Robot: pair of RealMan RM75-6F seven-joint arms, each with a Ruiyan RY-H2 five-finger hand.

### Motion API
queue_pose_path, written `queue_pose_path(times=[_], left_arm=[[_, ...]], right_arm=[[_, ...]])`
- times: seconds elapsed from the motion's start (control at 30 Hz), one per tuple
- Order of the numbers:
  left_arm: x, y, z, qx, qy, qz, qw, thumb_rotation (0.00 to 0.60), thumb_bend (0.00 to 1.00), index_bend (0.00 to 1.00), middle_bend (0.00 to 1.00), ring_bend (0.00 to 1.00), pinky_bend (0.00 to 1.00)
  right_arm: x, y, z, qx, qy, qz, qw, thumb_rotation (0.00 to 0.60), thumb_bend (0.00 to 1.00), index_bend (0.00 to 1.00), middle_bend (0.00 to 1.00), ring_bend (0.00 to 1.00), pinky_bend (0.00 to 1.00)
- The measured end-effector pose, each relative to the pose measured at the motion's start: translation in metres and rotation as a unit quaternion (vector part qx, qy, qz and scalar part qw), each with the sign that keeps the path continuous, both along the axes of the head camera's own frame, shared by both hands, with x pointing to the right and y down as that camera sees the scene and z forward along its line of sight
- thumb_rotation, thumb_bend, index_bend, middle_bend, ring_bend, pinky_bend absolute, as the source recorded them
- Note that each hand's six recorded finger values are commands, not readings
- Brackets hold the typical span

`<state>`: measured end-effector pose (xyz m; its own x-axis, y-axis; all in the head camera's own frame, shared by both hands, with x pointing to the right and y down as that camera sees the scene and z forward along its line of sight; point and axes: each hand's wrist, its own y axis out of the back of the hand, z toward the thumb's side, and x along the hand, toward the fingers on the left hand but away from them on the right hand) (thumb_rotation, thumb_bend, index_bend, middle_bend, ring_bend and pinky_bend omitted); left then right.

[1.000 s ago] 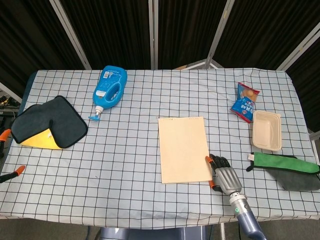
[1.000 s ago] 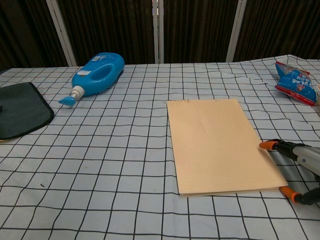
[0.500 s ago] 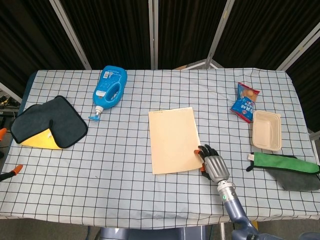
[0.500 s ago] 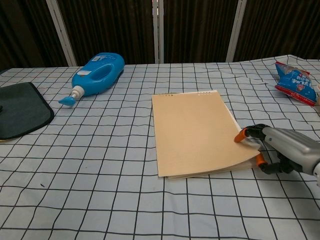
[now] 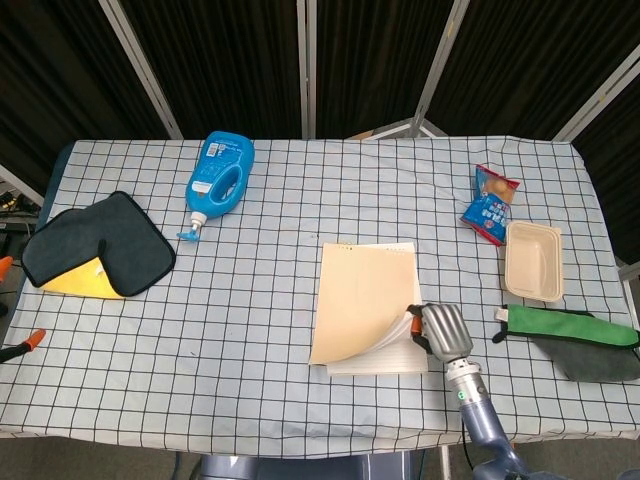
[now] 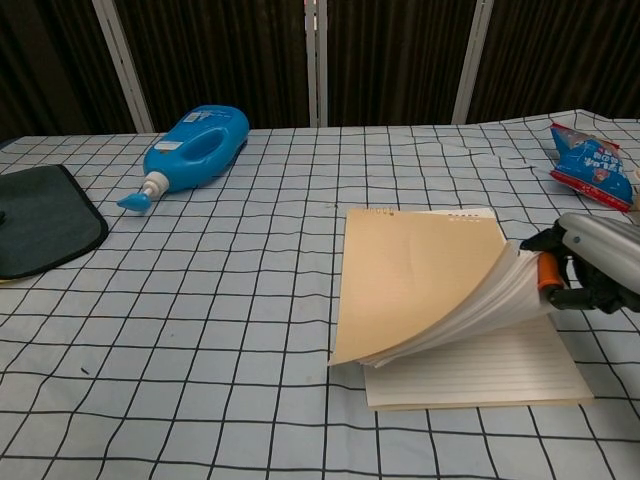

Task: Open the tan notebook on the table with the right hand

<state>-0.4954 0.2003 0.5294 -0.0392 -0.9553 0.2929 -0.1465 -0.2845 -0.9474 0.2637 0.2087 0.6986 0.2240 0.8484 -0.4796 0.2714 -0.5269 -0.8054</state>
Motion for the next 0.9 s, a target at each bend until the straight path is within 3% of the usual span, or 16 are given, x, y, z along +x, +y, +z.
queue_pose_path(times=[0.27, 0.6, 0.73, 0.9], left_arm=[[0.004, 0.001, 0.001, -0.003, -0.001, 0.003, 1.0000, 0.600, 0.14, 0.00, 0.00, 0.00, 0.00], [0.004, 0.001, 0.004, -0.009, 0.000, 0.001, 1.0000, 0.600, 0.13, 0.00, 0.00, 0.00, 0.00], [0.001, -0.001, 0.005, -0.010, -0.001, -0.003, 0.9999, 0.600, 0.13, 0.00, 0.00, 0.00, 0.00], [-0.003, -0.003, 0.008, -0.012, -0.004, -0.009, 0.9999, 0.600, 0.13, 0.00, 0.00, 0.00, 0.00]], right_arm=[[0.054, -0.001, -0.045, 0.011, 0.028, 0.023, 0.9993, 0.600, 0.83, 0.72, 0.76, 0.67, 0.77], [0.114, 0.016, -0.088, 0.014, 0.057, 0.073, 0.9956, 0.600, 0.83, 0.72, 0.77, 0.68, 0.77], [0.125, 0.006, -0.090, 0.019, 0.059, 0.101, 0.9929, 0.600, 0.83, 0.72, 0.77, 0.68, 0.77], [0.137, -0.023, -0.087, 0.032, 0.066, 0.141, 0.9872, 0.600, 0.83, 0.72, 0.77, 0.68, 0.77]])
